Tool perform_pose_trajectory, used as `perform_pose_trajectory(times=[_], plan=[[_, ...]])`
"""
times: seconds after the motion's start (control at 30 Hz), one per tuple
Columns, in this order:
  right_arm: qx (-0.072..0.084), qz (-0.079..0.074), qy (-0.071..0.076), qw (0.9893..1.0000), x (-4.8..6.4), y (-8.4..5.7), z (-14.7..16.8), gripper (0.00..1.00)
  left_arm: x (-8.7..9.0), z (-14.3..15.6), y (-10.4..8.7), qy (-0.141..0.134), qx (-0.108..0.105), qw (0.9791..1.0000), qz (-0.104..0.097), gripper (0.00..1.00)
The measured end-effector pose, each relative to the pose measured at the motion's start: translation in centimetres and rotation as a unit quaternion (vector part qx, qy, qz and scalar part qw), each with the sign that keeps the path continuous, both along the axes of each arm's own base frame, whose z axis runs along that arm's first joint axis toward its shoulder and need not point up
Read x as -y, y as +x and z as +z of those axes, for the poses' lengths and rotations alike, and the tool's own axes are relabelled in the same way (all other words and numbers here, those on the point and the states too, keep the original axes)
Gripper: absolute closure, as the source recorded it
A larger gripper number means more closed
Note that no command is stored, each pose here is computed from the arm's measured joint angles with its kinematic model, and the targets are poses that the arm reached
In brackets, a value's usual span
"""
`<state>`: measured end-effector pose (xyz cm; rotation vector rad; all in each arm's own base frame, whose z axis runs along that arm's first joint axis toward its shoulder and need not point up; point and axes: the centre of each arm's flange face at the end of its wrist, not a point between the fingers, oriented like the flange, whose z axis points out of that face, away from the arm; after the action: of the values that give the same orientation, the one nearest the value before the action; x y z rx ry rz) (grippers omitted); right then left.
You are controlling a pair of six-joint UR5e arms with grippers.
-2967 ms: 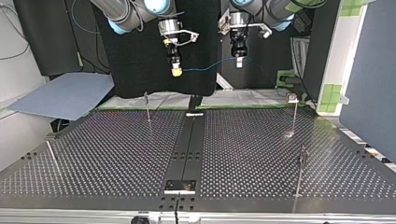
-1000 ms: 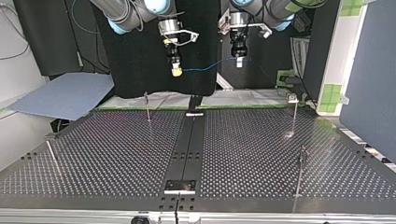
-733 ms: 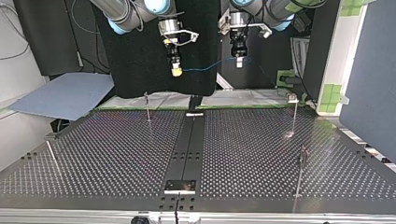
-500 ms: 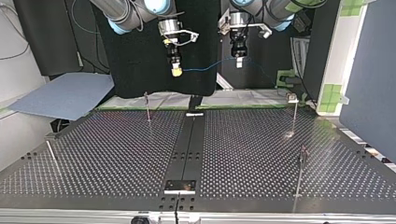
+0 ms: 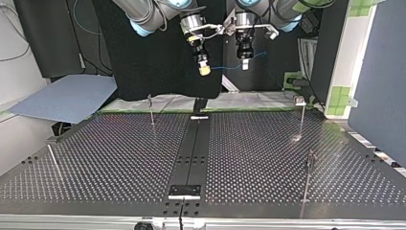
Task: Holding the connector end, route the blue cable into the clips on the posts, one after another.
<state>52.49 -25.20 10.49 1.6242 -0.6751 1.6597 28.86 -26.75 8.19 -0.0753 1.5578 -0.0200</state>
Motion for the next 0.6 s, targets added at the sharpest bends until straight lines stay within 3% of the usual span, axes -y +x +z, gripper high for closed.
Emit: perform_pose_trajectory(times=[0.33,0.6], plan=[[0.0,0.005,0.0,1.0,-0.45,0.28,0.04,1.0,-0.07,0.16,-0.06,0.003,-0.001,1.0,0.002,1.0],[0.0,0.005,0.0,1.0,-0.46,0.28,0.04,1.0,-0.48,-0.17,-0.67,0.023,-0.03,0.9993,0.004,1.0]])
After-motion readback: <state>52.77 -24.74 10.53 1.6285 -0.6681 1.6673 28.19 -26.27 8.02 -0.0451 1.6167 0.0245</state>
